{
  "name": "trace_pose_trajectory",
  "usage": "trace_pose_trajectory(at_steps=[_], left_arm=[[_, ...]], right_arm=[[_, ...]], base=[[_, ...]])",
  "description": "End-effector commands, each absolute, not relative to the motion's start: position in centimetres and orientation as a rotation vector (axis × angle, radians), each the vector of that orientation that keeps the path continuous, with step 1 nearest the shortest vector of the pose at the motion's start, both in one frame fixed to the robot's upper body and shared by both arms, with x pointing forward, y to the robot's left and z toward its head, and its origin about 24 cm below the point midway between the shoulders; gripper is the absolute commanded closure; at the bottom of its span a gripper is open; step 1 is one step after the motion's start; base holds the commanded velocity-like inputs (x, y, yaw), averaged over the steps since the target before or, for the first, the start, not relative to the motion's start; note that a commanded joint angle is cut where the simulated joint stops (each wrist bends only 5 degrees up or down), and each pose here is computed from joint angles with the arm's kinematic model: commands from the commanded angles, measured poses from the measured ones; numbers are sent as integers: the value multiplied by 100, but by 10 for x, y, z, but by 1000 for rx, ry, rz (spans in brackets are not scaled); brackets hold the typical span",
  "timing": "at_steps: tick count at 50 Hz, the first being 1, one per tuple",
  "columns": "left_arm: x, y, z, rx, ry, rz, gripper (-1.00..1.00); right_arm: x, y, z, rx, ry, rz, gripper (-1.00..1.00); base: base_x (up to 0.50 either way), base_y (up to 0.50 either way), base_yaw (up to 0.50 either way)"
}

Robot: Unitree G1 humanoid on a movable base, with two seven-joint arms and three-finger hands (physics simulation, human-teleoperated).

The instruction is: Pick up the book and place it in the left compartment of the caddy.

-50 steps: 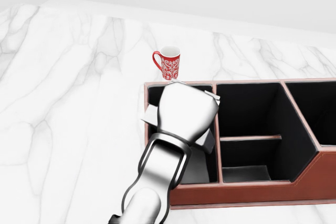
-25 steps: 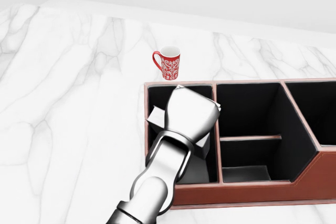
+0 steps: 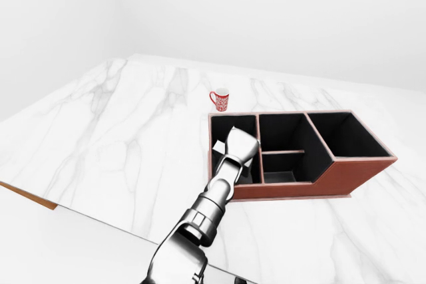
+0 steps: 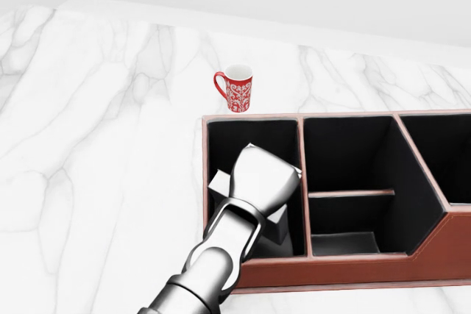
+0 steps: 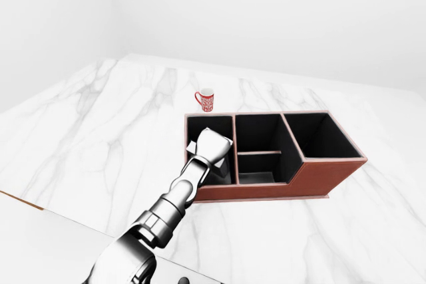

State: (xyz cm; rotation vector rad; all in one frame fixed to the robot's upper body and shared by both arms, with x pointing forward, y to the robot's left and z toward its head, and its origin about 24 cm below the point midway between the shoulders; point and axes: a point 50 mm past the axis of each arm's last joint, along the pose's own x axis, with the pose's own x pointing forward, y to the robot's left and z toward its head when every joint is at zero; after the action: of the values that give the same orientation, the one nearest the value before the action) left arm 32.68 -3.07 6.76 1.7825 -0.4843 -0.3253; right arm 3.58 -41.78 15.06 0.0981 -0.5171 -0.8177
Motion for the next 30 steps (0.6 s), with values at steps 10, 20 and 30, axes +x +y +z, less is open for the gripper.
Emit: trace_pose_trajectory(at_steps=[10, 20, 30], left_arm=[[323, -30, 37, 1723, -479, -381, 100], [317, -32, 28, 1719, -476, -410, 100], [310, -29, 14, 1720, -445, -445, 100]], right_arm=[[37, -418, 150, 98, -512, -816, -100], [37, -418, 148, 100, -507, -817, -100], [38, -418, 147, 102, -502, -817, -100]], base=[[0, 0, 0], [0, 0, 0], [0, 0, 0]])
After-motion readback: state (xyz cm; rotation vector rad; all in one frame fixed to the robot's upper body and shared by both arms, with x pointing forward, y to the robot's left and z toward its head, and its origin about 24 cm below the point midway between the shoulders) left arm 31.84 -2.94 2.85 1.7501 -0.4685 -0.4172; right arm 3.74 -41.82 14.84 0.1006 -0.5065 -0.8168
